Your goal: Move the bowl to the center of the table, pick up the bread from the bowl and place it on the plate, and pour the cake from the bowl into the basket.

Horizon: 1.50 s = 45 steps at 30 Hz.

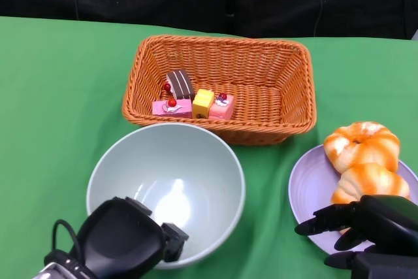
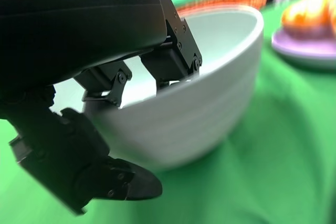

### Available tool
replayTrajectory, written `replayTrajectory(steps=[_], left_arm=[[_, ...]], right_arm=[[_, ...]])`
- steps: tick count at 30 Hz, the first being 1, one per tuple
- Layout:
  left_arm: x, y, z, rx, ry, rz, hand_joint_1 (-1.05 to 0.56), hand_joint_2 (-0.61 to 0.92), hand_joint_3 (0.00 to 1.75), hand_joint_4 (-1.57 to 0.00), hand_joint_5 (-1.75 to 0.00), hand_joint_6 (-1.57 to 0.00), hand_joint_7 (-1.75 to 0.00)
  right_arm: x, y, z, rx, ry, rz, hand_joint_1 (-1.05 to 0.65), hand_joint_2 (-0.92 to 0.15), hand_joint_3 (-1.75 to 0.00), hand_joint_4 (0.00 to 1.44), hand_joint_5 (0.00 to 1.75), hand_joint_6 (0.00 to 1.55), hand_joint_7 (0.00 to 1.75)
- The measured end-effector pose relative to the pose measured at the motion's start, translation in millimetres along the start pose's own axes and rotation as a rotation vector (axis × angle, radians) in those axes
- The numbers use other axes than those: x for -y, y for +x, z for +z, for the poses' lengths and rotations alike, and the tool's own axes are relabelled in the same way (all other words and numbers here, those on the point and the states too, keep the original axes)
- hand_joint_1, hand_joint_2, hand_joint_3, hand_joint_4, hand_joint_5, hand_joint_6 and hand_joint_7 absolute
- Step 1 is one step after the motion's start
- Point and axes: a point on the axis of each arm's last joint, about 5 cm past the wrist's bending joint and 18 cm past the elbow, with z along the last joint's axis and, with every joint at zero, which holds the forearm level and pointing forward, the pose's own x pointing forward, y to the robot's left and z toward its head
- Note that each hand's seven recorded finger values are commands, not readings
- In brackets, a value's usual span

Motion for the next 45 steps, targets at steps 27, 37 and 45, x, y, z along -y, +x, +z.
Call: replayTrajectory(steps=[27,37,45], left_arm=[[-18.9,-40,24.3,0.024,-0.85,0.547,-0.24,0.92,0.24,-0.61,-0.76,-0.82,-0.23],[-7.8,-28,40.5,0.028,-1.253,0.828,-0.1,0.63,0.96,-0.73,-1.3,-0.68,-1.02],[-3.7,-26,45.7,0.057,-1.353,0.962,-0.02,0.52,1.31,-0.77,-1.64,-0.7,-1.42]], right_arm=[[-12.2,-0.6,-11.6,0.432,0.35,-0.3,-0.22,-0.92,-0.22,0.93,0.24,0.8,0.17],[-17.1,3.3,-8.2,0.577,0.477,-0.382,-0.2,-0.55,-0.89,0.73,1.04,0.72,0.7],[-25.4,1.4,0.6,0.648,0.571,-0.386,-0.14,-0.3,-1.37,0.79,1.25,0.81,1.0]])
